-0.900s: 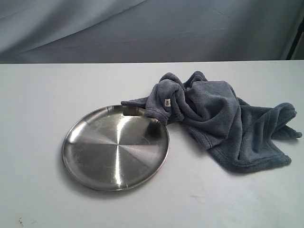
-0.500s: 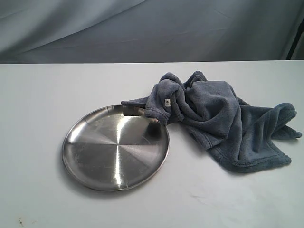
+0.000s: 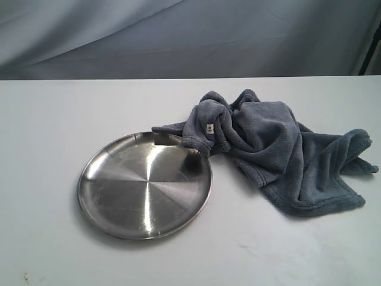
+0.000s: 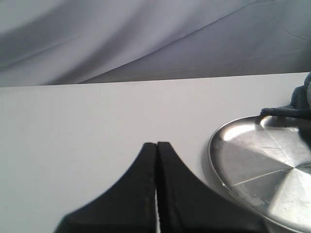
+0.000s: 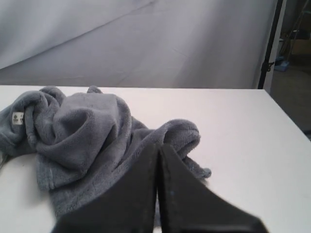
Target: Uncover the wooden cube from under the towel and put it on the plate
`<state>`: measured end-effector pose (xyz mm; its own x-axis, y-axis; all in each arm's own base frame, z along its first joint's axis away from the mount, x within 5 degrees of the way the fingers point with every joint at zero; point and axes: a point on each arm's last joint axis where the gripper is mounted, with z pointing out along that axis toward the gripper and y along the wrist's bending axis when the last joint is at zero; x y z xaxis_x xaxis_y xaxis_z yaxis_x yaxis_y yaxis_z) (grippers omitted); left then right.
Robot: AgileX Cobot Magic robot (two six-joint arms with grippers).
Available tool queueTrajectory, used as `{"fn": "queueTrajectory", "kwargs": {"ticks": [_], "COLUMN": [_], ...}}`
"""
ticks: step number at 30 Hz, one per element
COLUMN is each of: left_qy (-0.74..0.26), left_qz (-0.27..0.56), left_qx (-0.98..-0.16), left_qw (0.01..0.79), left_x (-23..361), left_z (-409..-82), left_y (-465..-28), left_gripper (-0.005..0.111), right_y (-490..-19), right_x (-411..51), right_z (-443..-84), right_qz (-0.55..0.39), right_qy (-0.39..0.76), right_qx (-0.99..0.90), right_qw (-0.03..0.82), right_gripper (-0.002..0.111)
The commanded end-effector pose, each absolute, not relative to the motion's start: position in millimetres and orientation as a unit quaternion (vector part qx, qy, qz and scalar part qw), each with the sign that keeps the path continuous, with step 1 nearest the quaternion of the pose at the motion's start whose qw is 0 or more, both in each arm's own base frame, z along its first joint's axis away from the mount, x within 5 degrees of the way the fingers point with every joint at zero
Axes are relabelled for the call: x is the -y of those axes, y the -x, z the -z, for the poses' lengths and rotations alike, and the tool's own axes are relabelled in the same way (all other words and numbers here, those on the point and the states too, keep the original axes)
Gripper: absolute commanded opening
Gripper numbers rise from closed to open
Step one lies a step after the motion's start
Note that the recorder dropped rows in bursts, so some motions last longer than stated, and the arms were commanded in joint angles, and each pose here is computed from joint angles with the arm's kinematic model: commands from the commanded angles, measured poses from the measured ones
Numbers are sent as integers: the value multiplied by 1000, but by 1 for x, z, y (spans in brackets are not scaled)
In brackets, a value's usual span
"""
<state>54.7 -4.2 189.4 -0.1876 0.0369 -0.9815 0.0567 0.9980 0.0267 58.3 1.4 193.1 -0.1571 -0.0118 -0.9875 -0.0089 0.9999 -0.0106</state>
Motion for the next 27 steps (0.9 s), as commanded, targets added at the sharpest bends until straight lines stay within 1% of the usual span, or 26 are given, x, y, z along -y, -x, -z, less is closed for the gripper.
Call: {"fn": "queueTrajectory", "kwargs": {"ticks": [1, 7, 11, 14, 17, 21, 23, 24, 27], "left_qy": [-30, -30, -30, -30, -30, -30, -30, -30, -30], "left_qz": [10, 10, 10, 10, 10, 10, 10, 10, 10], "left_qx": [-766, -766, -766, -766, -766, -766, -766, -766, -766], "left_qw": [642, 642, 642, 642, 642, 642, 642, 642, 642], "left_x": [4, 4, 4, 4, 4, 4, 4, 4, 4], "left_z": [-189, -189, -189, -189, -189, -189, -189, -189, -189], "left_y": [-55, -55, -55, -55, -55, -55, -55, -55, -55], "left_gripper": [0, 0, 0, 0, 0, 0, 0, 0, 0], "right_y": [-60, -60, -60, -60, -69, -86, -104, -115, -143], "right_x": [0, 1, 2, -1, -5, -8, -12, -16, -20], "right_z": [-204, -210, -212, -215, -236, -259, -272, -276, -278], "right_qz": [-6, -86, -105, -114, -139, -128, -131, -132, -118], "right_qy": [-11, -94, -116, -107, -115, -89, -67, -41, 23], "right_qx": [-717, -686, -675, -699, -731, -772, -818, -852, -912], "right_qw": [697, 716, 721, 698, 658, 617, 555, 506, 392], "right_gripper": [0, 0, 0, 0, 0, 0, 0, 0, 0]}}
